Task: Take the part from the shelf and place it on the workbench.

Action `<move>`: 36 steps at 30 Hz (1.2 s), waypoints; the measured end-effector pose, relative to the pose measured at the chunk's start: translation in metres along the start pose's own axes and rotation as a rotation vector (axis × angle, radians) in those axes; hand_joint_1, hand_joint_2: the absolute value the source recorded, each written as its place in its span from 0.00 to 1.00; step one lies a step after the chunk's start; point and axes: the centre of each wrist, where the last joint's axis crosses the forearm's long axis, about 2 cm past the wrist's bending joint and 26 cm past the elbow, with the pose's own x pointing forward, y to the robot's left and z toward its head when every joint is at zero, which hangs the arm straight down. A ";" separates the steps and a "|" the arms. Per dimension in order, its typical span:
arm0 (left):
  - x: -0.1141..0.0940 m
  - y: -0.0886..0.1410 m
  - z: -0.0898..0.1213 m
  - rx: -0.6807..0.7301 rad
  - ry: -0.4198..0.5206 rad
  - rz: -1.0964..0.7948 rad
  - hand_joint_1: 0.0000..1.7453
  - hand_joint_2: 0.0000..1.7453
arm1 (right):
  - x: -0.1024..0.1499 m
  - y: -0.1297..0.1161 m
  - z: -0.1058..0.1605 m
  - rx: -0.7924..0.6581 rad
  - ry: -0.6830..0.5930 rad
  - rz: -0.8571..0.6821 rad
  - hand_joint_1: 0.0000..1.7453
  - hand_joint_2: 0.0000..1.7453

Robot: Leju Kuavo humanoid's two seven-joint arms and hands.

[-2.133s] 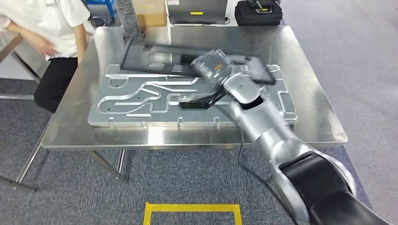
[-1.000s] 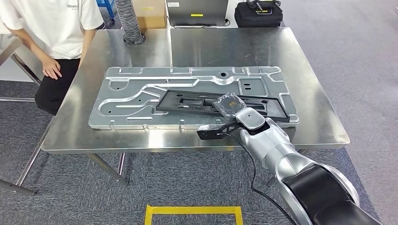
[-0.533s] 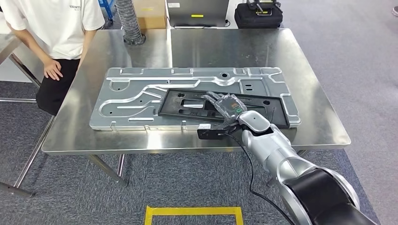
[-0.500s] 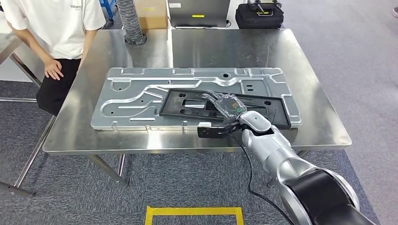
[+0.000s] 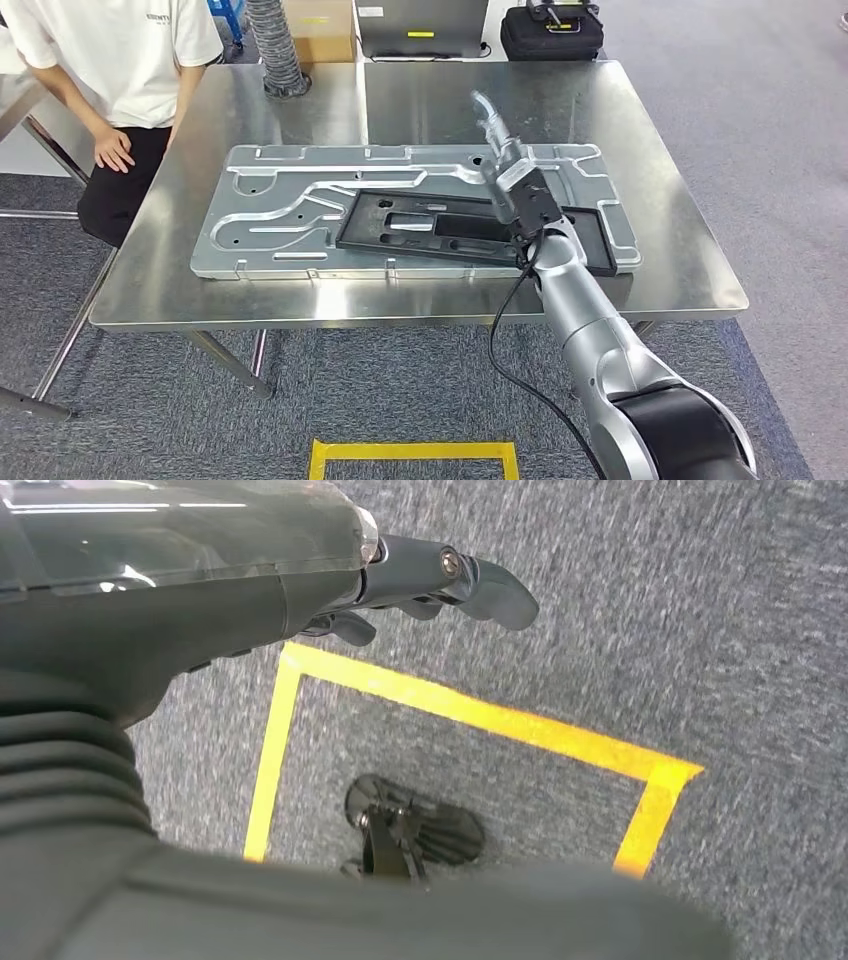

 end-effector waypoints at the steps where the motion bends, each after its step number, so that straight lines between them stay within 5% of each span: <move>1: -0.001 0.000 0.000 0.004 -0.001 0.009 0.00 0.00 | 0.009 -0.005 -0.003 -0.064 -0.054 0.027 0.00 0.00; 7: -0.011 0.000 0.006 0.049 0.000 0.098 0.00 0.00 | 0.058 -0.047 0.037 -0.423 -0.289 0.664 0.00 0.00; 10: -0.016 -0.002 0.009 0.063 0.005 0.120 0.00 0.00 | 0.072 -0.065 0.091 -0.541 -0.332 0.929 0.00 0.00; 14: -0.023 -0.004 0.014 0.071 0.022 0.143 0.00 0.00 | 0.084 -0.088 0.182 -0.617 -0.270 1.060 0.00 0.00; 20: -0.026 -0.008 0.016 0.066 0.031 0.151 0.00 0.00 | 0.104 -0.103 0.285 -0.638 -0.073 1.179 0.00 0.00; 27: -0.026 -0.011 0.016 0.043 0.031 0.151 0.00 0.00 | 0.113 -0.112 0.345 -0.596 0.144 1.232 0.00 0.00; 36: -0.027 -0.015 0.017 0.019 0.037 0.149 0.00 0.00 | 0.069 -0.110 0.460 -0.530 0.744 1.226 0.00 0.00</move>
